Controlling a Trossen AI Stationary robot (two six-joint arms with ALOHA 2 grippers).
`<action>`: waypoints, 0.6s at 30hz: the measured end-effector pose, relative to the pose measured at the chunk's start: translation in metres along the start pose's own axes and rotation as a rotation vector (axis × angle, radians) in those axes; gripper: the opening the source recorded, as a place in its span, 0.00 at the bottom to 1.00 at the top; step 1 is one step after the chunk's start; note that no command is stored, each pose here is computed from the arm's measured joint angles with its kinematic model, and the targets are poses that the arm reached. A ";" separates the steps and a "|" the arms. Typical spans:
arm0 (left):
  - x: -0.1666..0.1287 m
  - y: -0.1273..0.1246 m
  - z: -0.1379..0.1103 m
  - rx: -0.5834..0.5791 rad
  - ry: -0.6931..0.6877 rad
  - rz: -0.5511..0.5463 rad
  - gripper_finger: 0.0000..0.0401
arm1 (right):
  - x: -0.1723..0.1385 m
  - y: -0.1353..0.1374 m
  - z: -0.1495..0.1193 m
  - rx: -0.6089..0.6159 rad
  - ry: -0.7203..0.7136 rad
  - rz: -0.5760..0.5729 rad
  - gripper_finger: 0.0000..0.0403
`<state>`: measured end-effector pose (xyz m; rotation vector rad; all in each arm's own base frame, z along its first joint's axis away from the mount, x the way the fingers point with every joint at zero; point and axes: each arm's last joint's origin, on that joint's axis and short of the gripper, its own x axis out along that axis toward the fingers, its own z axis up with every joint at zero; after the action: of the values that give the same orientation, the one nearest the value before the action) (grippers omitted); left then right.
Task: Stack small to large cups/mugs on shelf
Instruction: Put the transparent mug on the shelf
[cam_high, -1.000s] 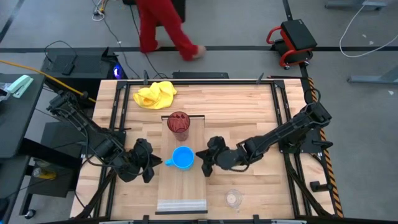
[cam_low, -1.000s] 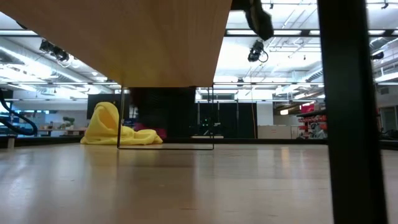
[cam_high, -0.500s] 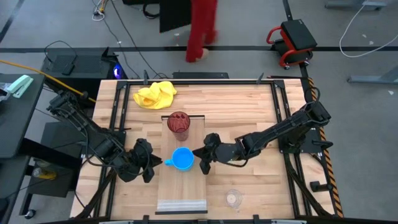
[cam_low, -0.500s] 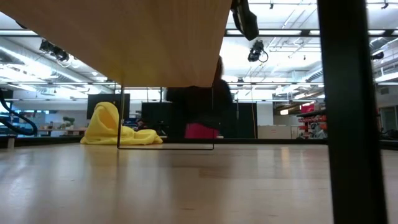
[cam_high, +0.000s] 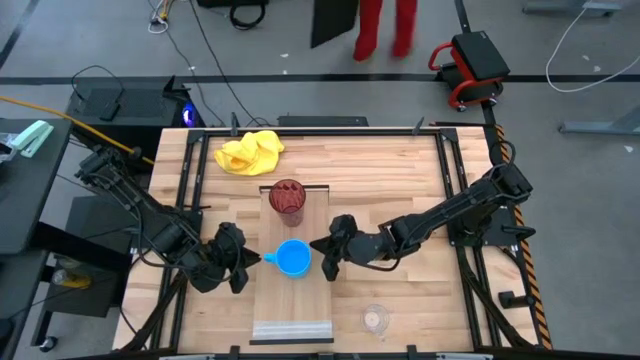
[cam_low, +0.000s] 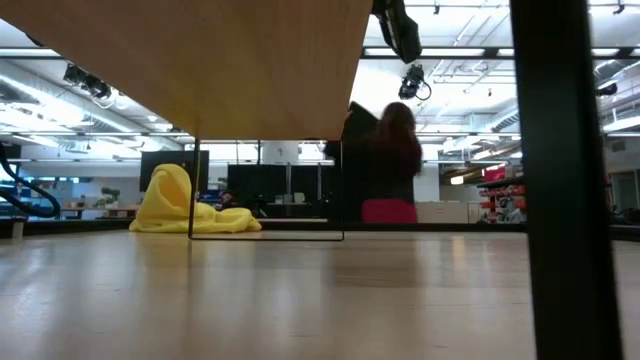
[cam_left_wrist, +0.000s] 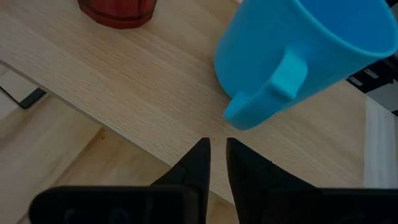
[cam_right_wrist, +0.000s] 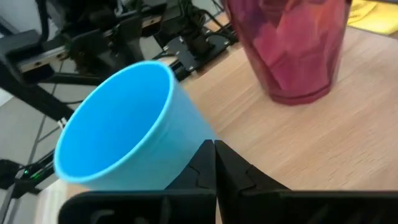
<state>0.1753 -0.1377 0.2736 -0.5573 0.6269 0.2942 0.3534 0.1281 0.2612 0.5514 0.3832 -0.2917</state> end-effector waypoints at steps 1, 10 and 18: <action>0.000 0.000 0.000 0.002 0.002 0.004 0.14 | -0.001 0.000 0.001 0.002 0.006 -0.003 0.00; -0.005 0.005 0.001 0.013 0.008 0.016 0.14 | -0.054 0.038 0.025 0.037 0.144 -0.070 0.00; -0.010 0.010 0.003 0.023 0.019 0.025 0.12 | -0.132 0.068 0.023 0.175 0.257 -0.203 0.00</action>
<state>0.1647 -0.1287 0.2780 -0.5313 0.6554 0.3047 0.2669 0.1930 0.3661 0.7264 0.6687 -0.4544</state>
